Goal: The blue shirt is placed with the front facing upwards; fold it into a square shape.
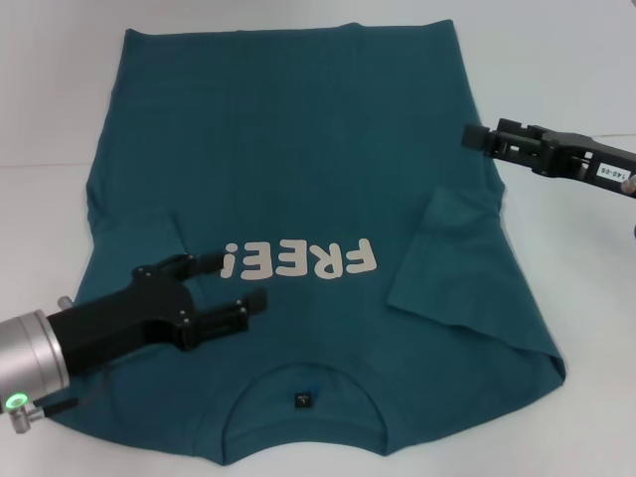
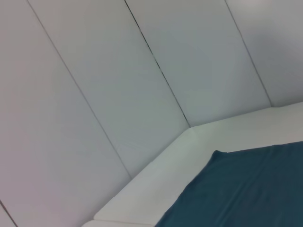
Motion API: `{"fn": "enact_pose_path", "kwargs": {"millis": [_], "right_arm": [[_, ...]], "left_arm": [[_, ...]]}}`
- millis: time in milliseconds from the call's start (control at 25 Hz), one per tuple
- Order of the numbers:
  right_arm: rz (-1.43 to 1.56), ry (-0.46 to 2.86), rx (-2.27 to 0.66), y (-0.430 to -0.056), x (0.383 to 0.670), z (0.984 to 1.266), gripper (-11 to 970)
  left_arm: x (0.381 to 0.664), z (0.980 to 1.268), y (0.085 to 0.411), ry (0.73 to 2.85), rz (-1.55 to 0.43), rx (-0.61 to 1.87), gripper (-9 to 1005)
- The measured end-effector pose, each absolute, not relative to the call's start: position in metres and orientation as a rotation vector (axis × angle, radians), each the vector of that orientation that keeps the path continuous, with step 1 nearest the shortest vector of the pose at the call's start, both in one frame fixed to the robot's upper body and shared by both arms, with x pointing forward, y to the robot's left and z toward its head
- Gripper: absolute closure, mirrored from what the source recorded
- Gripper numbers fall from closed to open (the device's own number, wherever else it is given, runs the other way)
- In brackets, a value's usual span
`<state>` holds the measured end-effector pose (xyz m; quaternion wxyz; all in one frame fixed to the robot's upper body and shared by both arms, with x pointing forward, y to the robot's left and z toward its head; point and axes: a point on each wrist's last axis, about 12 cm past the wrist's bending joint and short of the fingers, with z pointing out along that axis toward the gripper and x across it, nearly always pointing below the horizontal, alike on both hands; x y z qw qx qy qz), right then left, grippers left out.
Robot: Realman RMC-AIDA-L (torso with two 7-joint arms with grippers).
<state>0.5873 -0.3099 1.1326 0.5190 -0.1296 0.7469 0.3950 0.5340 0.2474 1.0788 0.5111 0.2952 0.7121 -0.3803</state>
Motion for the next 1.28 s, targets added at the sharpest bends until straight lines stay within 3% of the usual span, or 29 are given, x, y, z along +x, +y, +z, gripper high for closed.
{"fn": "enact_pose_path", "kwargs": {"millis": [760, 1280], "right_arm": [[0.902, 1.777, -0.370, -0.321, 0.556, 1.120, 23], [0.898, 1.801, -0.365, -0.324, 0.550, 1.114, 25]], "left_arm": [[0.533, 1.077, 0.256, 1.703, -0.914, 0.635, 109], [0.529, 1.075, 0.254, 1.668, -0.970, 0.561, 109]]}}
